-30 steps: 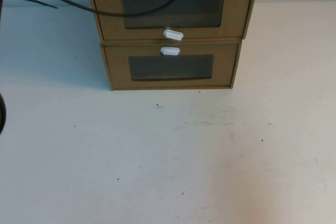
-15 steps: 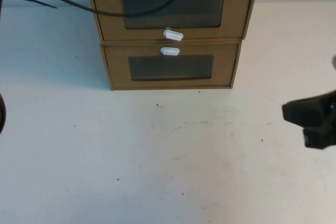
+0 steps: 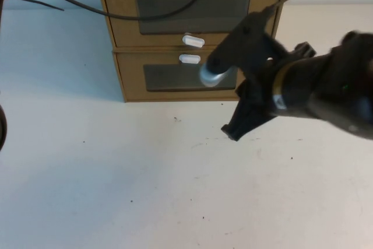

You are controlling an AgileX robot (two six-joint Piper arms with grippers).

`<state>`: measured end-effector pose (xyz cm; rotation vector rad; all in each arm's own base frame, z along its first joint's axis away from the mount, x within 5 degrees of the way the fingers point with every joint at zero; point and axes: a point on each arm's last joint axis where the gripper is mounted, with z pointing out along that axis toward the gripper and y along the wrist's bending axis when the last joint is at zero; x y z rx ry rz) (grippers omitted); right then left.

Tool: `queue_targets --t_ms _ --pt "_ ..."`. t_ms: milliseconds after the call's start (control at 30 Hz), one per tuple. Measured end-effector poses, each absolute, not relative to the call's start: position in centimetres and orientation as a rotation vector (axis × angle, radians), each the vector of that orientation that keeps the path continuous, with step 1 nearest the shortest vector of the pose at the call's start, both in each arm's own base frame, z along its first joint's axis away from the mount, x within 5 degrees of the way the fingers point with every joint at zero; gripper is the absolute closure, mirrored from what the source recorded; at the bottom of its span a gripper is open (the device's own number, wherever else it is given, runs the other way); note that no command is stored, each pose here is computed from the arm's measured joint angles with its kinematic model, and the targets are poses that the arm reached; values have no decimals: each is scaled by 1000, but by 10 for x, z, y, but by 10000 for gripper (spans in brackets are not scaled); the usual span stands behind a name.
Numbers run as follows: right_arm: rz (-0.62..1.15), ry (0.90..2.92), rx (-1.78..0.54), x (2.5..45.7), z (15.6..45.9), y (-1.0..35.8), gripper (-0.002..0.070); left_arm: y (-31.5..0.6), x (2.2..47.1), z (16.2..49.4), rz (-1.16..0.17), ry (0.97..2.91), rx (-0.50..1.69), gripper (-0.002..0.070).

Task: Open the shoe box
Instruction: 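Pull the top drawer of the cardboard box fully open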

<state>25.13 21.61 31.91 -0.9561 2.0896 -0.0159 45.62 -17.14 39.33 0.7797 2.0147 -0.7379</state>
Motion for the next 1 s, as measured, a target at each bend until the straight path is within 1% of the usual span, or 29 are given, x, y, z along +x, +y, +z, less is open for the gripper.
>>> queue_targets --t_ms 133,233,500,600,700,867,933,1000 --pt "-192 1977 -994 263 305 232 689 -171 456 394 -741 2017 777 680" --pt "-280 1872 -1008 270 299 243 690 -171 456 394 -744 2020 770 680" --pt "-347 1660 -1040 284 288 264 689 -170 456 393 -742 2041 746 680" --pt "-363 1613 -1071 289 280 271 671 -170 456 393 -744 2043 742 680" --pt "-360 1608 -1093 294 271 278 609 -170 456 393 -746 2045 739 680" --pt "-345 1608 -1074 304 268 289 418 -170 456 393 -765 2065 716 680" --pt "-358 1607 -1056 308 269 292 373 -171 455 393 -775 2076 704 680" --pt "-379 1607 -1033 313 270 295 353 -171 455 392 -785 2086 688 680"
